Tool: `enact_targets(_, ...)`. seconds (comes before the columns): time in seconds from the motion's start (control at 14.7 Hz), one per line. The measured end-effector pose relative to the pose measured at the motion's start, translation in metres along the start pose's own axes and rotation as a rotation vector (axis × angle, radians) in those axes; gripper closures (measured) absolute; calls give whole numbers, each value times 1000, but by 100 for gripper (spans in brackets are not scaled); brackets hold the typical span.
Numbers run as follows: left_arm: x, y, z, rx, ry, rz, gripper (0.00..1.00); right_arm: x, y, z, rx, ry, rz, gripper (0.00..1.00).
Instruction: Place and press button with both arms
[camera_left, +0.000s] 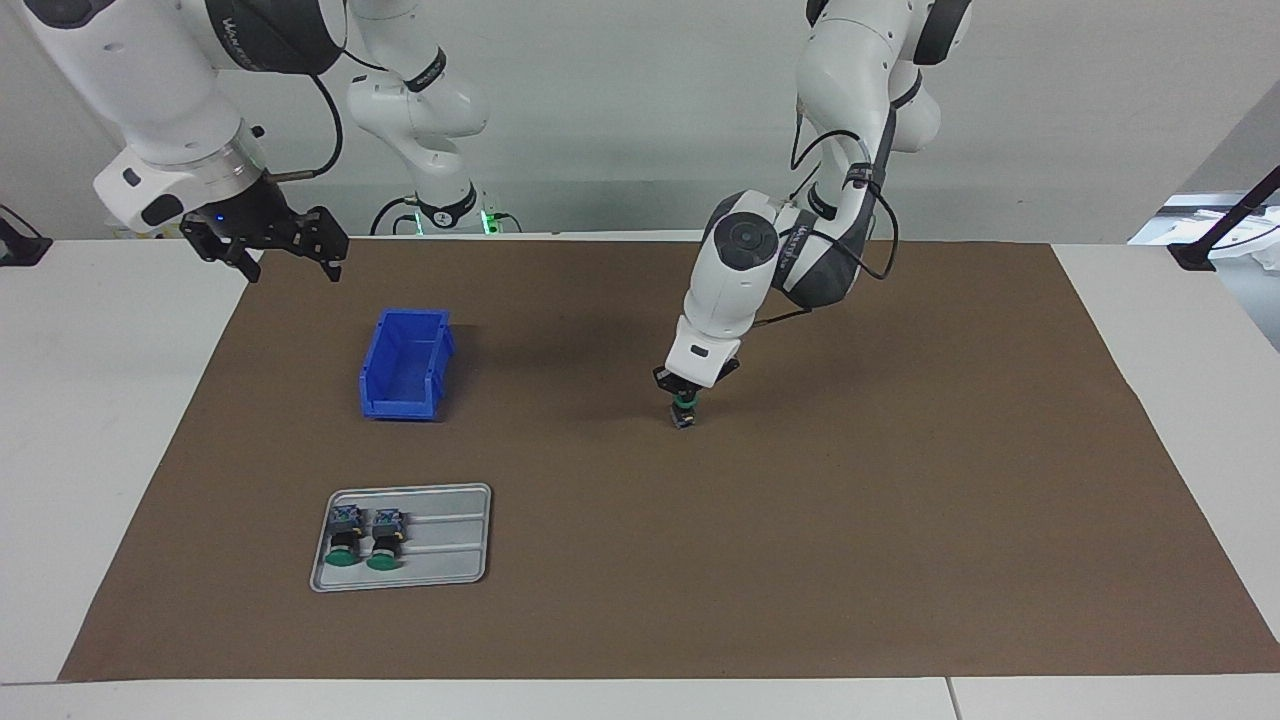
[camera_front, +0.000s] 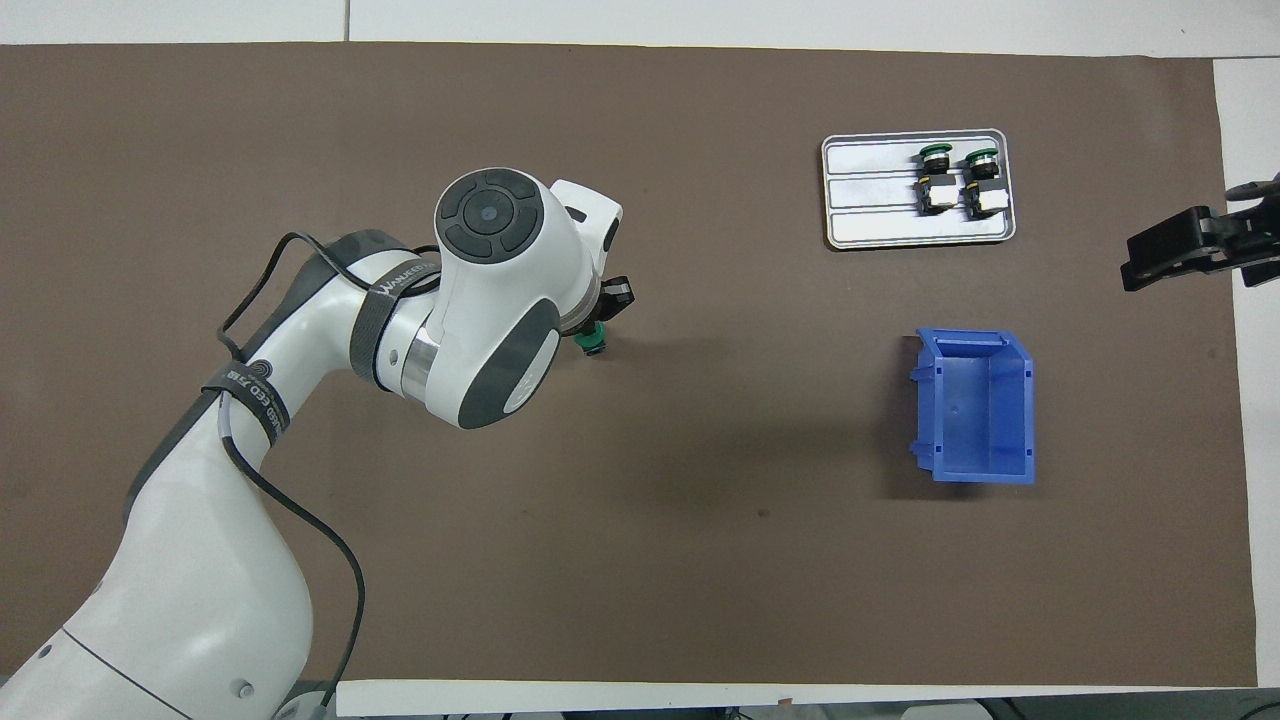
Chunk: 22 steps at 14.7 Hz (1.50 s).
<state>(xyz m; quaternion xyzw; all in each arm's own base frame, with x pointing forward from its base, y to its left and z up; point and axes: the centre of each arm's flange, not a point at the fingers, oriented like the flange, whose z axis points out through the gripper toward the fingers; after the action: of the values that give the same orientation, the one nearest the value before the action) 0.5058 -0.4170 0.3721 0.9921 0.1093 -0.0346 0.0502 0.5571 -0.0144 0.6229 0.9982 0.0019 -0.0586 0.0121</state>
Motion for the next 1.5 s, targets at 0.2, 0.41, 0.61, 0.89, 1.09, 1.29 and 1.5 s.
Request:
enact_targets(0.2, 0, -1, 1, -1, 3, 0, 99, 0, 0, 0, 0, 0, 0, 1)
enact_targets(0.41, -1, -1, 3, -4, 6, 0, 99, 0, 0, 0, 0, 0, 0, 1)
enact_targets(0.61, -1, -1, 4, -8, 11, 1, 99, 0, 0, 0, 0, 0, 0, 1)
enact_targets(0.89, -2, -1, 3, -11, 14, 2, 93, 0, 0, 0, 0, 0, 0, 1)
enact_targets(1.09, 1, -5, -13, -21, 26, -5, 75, 0, 0, 0, 0, 0, 0, 1)
enact_targets(1.29, 12, -20, -40, -26, 34, -33, 44, 0, 0, 0, 0, -2, 0, 1)
enact_targets(1.5, 26, -50, -70, -3, 16, -43, 12, -4, 0, 4, 1, -35, 0, 1)
